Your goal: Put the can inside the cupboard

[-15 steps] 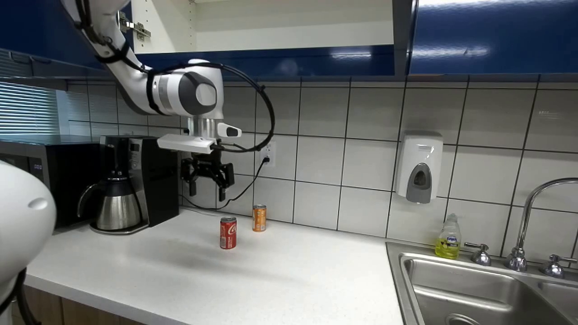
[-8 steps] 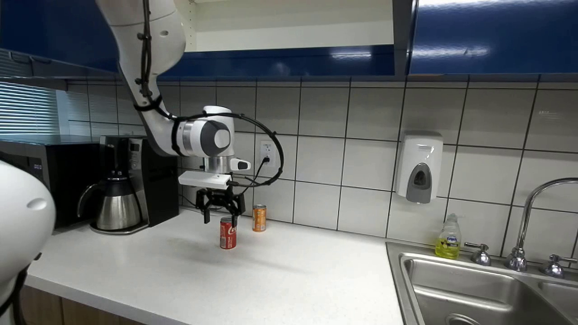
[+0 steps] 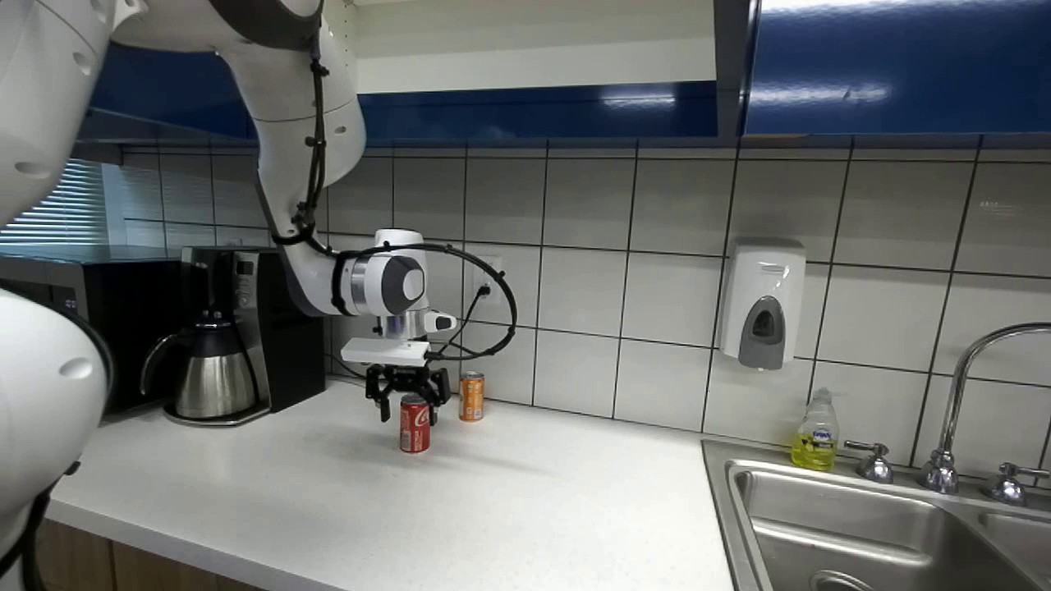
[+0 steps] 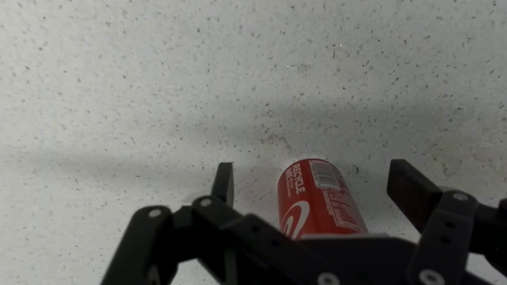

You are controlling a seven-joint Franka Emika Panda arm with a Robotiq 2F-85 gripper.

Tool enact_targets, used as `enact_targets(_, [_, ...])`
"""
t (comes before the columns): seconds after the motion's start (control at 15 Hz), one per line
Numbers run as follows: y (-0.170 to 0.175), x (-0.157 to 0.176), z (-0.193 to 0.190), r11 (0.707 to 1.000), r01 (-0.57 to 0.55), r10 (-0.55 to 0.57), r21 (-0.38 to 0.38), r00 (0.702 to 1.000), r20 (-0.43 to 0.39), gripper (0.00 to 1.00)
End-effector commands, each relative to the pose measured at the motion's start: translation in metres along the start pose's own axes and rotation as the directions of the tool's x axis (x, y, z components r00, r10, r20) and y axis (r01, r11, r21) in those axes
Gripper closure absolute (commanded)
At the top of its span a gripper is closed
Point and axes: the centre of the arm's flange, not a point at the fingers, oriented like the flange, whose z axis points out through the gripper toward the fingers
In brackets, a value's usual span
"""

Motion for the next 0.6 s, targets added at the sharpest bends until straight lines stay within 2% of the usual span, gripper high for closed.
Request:
enact_targets(0.0, [-0.012,0.02,0.009,1.0,0.018,-0.018,-0.012,1.0,-0.026,0.0])
enact_targets(0.33, [-0.026,0.016,0.007,0.999,-0.003,-0.001,-0.036,0.995,-0.102,0.0])
enact_targets(0.53, [-0.03,0.016,0.006,0.999,0.0,-0.005,-0.041,0.993,-0.116,0.0])
